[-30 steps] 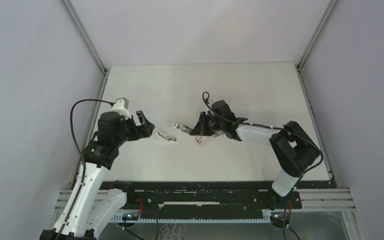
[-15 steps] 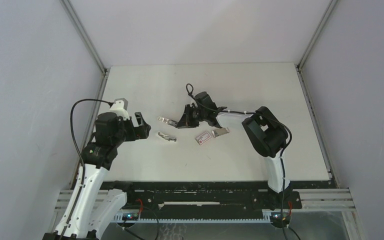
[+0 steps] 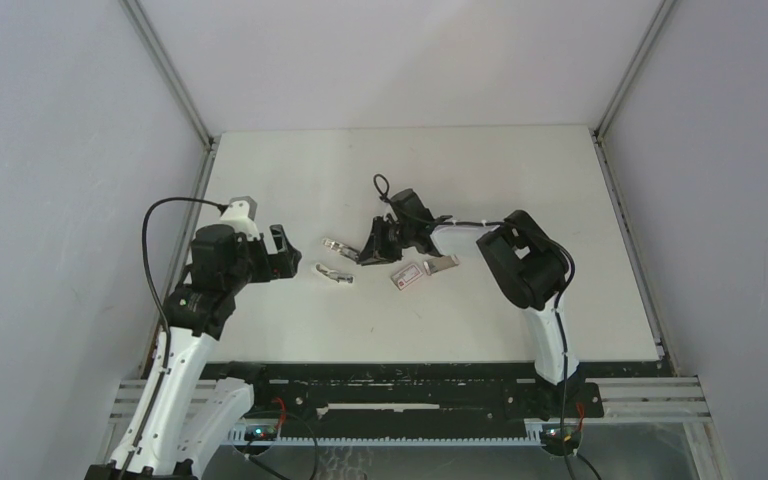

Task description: Load the staples into the stapler

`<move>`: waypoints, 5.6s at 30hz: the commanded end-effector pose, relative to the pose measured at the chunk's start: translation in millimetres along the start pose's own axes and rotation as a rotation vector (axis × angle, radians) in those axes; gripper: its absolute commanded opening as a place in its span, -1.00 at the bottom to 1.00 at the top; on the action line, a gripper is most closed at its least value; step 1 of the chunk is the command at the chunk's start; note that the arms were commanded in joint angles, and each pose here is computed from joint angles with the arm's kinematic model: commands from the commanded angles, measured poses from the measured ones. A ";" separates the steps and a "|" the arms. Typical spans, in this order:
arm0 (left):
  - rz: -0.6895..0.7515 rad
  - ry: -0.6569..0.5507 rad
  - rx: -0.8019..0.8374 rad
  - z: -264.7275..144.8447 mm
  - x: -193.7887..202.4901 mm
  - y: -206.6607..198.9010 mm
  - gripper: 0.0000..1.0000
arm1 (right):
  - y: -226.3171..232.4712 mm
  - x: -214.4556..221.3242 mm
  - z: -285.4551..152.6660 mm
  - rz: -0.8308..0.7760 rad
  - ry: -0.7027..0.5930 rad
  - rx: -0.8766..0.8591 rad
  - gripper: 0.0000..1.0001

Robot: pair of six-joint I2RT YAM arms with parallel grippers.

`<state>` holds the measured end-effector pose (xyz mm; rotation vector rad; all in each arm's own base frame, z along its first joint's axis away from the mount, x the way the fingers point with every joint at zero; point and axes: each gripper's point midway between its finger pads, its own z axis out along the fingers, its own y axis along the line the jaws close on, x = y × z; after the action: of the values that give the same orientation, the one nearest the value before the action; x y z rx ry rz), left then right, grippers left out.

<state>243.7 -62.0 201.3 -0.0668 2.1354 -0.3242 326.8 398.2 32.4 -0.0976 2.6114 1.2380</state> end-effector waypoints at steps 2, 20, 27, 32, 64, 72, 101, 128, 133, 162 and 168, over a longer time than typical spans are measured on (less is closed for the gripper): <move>0.021 -0.025 -0.009 3.8 -4.2 3.5 0.90 | -3.8 -14.1 -2.1 0.006 -0.028 0.017 -0.52; 0.021 -0.148 -0.073 -13.5 -24.1 13.8 0.90 | -9.7 -32.4 -94.6 -0.211 -0.200 0.082 -0.01; 0.002 -0.233 -0.066 -28.7 -48.3 8.3 0.91 | -51.6 -26.0 -156.9 -0.376 -0.252 0.378 -0.02; -0.008 -0.258 -0.054 -26.3 -60.7 4.2 0.91 | -77.7 -20.8 -159.2 -0.393 -0.223 0.485 -0.18; 0.007 -0.248 -0.104 -23.5 -54.2 14.9 0.91 | -124.6 -0.6 -124.6 -0.355 -0.111 0.621 -0.66; 0.006 -0.258 -0.110 -25.8 -55.5 16.0 0.91 | -121.5 -4.0 -134.6 -0.334 -0.146 0.654 -1.00; 0.009 -0.255 -0.074 -24.6 -53.5 10.1 0.90 | -99.8 -8.6 -143.8 -0.397 -0.177 0.621 -0.60; 0.011 -0.252 -0.072 -24.1 -53.0 9.9 0.90 | -119.8 1.3 -122.1 -0.402 -0.120 0.669 -0.58; 0.010 -0.252 -0.072 -23.9 -52.6 9.9 0.90 | -112.7 -3.5 -126.5 -0.402 -0.147 0.662 -0.75; 0.007 -0.241 0.042 -22.6 -48.7 -10.1 0.85 | -51.0 62.0 -150.7 -0.563 -0.106 0.594 -0.81; 0.008 -0.249 0.031 -24.8 -48.9 -7.9 0.85 | -54.5 84.7 -136.5 -0.600 -0.063 0.622 -0.81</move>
<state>247.7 -55.6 244.8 -0.0790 1.9330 -0.3130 226.5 263.7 56.8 -0.6752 2.5089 0.2946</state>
